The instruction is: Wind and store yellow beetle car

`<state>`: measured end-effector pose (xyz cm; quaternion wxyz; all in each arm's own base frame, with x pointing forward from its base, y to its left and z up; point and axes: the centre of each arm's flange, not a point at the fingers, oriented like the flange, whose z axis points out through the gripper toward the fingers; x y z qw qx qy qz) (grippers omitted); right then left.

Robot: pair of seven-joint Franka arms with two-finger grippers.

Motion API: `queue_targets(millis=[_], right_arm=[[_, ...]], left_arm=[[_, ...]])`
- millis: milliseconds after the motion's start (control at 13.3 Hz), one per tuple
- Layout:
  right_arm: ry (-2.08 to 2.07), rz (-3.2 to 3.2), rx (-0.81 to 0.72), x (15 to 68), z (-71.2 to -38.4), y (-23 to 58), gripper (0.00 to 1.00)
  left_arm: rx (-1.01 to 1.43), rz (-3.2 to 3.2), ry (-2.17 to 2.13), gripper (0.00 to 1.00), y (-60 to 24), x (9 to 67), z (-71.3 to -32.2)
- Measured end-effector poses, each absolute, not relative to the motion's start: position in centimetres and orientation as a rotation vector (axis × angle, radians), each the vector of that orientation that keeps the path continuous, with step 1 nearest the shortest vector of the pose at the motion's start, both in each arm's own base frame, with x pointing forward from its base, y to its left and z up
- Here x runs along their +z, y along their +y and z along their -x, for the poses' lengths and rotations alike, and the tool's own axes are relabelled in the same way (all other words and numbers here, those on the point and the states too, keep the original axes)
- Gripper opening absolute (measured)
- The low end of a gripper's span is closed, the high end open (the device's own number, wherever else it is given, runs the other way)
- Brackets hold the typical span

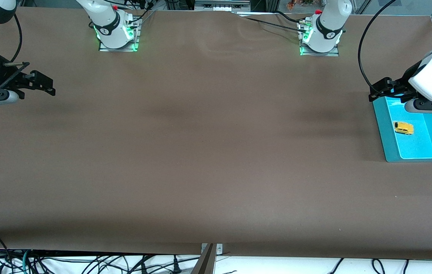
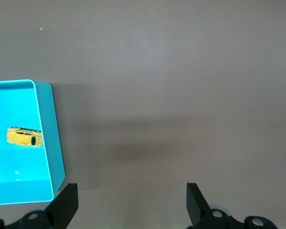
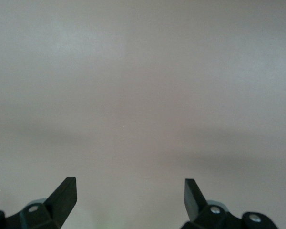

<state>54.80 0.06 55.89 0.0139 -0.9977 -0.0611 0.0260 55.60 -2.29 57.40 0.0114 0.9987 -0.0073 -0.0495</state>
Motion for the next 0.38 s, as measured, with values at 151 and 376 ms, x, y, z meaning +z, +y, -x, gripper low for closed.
queue_targets(millis=[151,376], right_arm=[[-0.192,3.104,0.079,55.87,-55.21,0.04,1.0],[-0.191,3.102,0.082,55.7,-55.38,-0.03,1.0]], left_arm=[[-0.154,-3.115,-0.022,1.0,-2.27,57.47,-55.58],[-0.15,-3.115,-0.024,1.0,-2.27,57.63,-55.57]])
